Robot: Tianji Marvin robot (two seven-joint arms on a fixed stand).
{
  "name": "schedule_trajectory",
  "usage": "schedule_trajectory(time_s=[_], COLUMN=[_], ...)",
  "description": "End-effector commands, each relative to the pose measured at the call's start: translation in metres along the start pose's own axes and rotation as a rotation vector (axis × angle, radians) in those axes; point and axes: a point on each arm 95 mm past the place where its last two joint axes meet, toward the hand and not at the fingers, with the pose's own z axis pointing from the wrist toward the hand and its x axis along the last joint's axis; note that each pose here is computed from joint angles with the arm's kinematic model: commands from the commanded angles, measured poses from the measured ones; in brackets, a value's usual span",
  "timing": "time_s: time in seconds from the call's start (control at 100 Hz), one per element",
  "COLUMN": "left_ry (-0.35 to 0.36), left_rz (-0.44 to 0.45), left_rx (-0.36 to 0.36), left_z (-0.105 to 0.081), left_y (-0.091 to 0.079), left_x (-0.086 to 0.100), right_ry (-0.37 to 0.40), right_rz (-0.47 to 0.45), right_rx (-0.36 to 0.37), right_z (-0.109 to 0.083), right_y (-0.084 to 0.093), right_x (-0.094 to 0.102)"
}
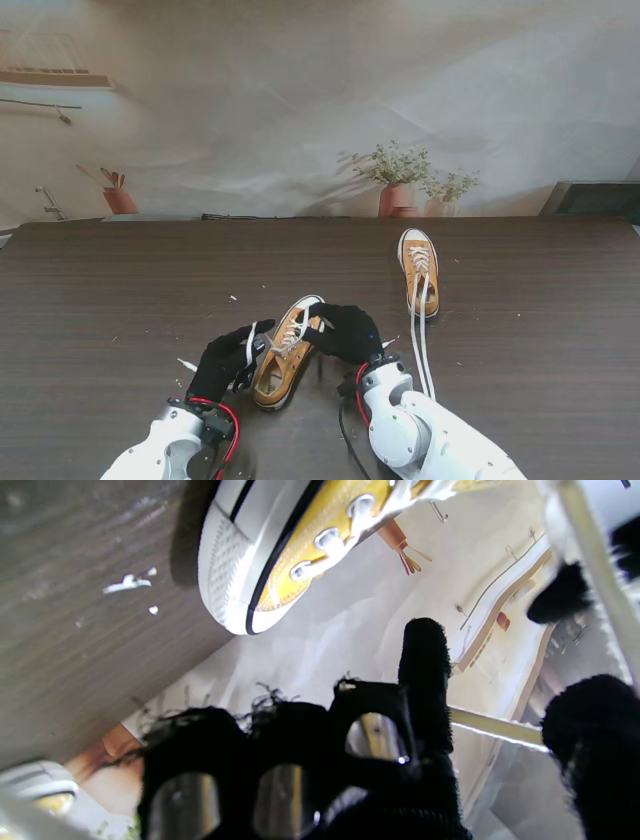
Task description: Tie the shoelaces into a bow on the shoes
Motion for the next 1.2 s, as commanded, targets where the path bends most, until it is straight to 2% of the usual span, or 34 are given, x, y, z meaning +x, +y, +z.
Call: schedule_trajectory(time_s=[0.0, 0.14, 0.38, 0.53, 0.89, 1.19], left_ry=[0.01, 0.049, 0.089, 0.1, 0.085, 0.08], left_rz=[-0.009, 0.085, 0.187, 0.186, 0.194, 0.208], left_rx=[-0.005, 0.056, 0.071, 0.066, -0.001, -0.061], left_z=[0.002, 0.008, 0.016, 0.018, 0.016, 0.014], left_y=[0.006, 0.01, 0.019, 0.023, 0.023, 0.025], left_x=[-0.004, -0.009, -0.011, -0.01, -0.009, -0.009], right_ry=[-0.012, -0.032, -0.033, -0.035, -0.009, 0.005], right_rz=[0.048, 0.139, 0.182, 0.2, 0.15, 0.181], right_rx=[0.018, 0.054, 0.115, 0.122, 0.117, 0.097], right_z=[-0.003, -0.004, -0.005, -0.005, 0.0, 0.005], right_y=[0.0, 0.005, 0.005, 0.002, -0.001, -0.01], right_x=[0.004, 0.013, 0.02, 0.022, 0.017, 0.014])
